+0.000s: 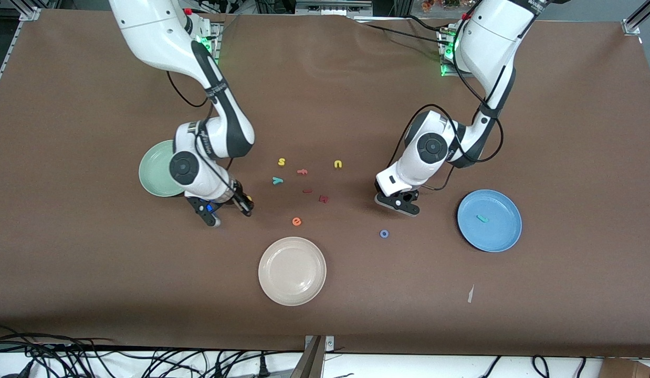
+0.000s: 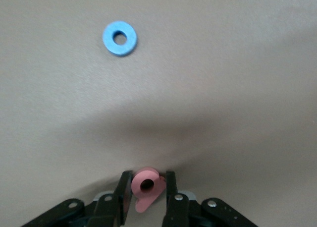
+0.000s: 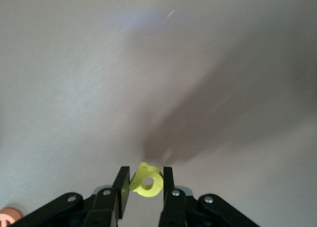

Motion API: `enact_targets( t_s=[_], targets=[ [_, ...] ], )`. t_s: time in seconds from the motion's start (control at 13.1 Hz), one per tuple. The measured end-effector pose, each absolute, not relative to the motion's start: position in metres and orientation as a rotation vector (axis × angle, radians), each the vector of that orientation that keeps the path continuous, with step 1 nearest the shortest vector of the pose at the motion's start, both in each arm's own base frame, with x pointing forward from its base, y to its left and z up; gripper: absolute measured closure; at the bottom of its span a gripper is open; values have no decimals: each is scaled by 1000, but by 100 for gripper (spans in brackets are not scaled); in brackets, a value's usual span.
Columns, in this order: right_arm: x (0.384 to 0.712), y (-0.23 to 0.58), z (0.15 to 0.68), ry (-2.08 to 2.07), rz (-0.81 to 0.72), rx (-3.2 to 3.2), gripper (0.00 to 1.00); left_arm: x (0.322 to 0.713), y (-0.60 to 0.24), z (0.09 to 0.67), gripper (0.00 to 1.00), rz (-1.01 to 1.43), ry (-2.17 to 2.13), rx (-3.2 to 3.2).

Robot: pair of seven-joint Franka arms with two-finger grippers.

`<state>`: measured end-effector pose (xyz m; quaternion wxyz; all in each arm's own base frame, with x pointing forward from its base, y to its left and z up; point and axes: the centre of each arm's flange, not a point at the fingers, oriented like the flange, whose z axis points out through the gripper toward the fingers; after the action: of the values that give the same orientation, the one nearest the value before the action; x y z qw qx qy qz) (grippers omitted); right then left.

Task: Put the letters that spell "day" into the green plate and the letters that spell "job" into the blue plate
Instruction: 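Grasp the yellow a with the right gripper while the left grasps the 9, then drop the a on the green plate while the left drops the 9 on blue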

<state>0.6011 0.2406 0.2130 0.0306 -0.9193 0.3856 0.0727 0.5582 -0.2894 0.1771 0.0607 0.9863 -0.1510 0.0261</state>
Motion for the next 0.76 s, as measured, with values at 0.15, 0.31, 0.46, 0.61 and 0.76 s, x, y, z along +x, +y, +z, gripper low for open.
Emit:
enact_targets(
  t_s=[0.15,0.31,0.46,0.61,0.76],
  targets=[
    [605,186,229,1019,356,-2943,69,583,-250,195,68,124,-405,2996],
    [610,115,248,849,451,-3006,69,607,-193,222,68,159,-442,3009],
    [605,53,259,708,526,-3024,69,623,-137,245,68,183,-527,3020],
    [588,11,248,596,584,-3027,69,630,-93,255,68,194,-621,3020],
    [574,-13,232,536,637,-3015,69,630,-65,248,62,169,-670,3027]
  ],
)
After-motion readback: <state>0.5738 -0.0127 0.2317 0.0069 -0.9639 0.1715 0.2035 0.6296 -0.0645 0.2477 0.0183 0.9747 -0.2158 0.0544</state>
